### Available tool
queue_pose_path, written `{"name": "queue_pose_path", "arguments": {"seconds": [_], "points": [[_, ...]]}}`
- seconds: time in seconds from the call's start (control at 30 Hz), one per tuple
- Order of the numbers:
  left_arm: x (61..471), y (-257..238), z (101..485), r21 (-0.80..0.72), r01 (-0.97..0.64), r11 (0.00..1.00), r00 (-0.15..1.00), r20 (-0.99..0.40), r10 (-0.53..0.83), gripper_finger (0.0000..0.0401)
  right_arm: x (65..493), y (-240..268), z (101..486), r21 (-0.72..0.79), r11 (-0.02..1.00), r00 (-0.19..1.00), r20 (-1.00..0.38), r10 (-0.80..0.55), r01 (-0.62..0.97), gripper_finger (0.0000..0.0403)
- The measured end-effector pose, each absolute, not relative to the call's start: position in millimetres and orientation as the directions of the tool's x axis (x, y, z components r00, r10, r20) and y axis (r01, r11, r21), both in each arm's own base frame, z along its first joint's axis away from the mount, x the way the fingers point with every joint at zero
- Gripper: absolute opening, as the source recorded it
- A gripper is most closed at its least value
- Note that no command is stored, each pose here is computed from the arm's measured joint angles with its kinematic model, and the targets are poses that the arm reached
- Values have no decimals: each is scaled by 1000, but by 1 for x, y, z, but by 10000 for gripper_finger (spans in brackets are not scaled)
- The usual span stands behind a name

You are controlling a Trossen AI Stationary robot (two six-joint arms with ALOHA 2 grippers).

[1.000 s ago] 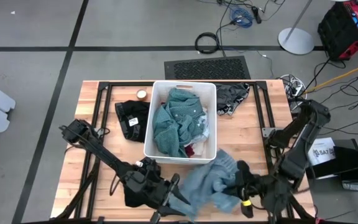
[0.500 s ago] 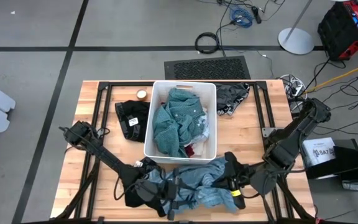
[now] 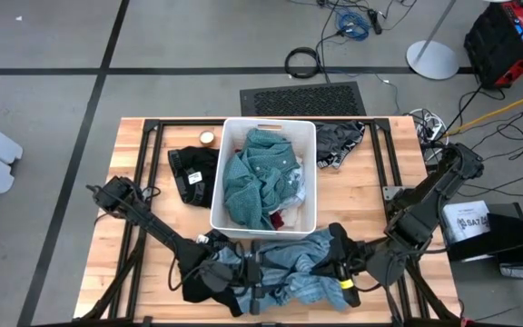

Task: Sort clothes
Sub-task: Put the blue patterned shirt into the laundry bin

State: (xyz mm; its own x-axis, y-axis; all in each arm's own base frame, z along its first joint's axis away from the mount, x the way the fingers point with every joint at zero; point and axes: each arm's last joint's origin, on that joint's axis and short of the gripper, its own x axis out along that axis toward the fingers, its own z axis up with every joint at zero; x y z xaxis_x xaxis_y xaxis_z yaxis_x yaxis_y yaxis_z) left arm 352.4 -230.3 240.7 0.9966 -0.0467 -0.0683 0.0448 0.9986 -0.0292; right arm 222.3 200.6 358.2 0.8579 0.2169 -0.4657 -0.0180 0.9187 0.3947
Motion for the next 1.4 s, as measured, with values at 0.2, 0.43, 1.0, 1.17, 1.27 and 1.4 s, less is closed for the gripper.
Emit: {"name": "queue_pose_path", "arguments": {"seconds": [0.2,0.43,1.0,1.17,1.27,1.4], "points": [[356,-225,239,-77,57,995,995,-82,-64,191,229,195,360,391,920,870,-452,197,-5,0],[361,-218,240,-134,57,989,995,-75,-68,191,238,186,363,399,917,883,-425,200,-16,0],[363,-214,240,-164,-1,986,997,-77,-12,10,238,174,357,259,954,804,-530,270,-150,67],[361,-214,241,-158,-4,987,995,-95,-11,7,212,159,355,204,974,712,-669,213,-100,108],[358,-212,243,-144,-24,989,992,-129,6,6,195,158,353,240,970,657,-727,200,-30,119],[354,-212,247,-130,-51,990,989,-142,32,4,177,183,345,301,954,609,-755,244,-9,123]]}}
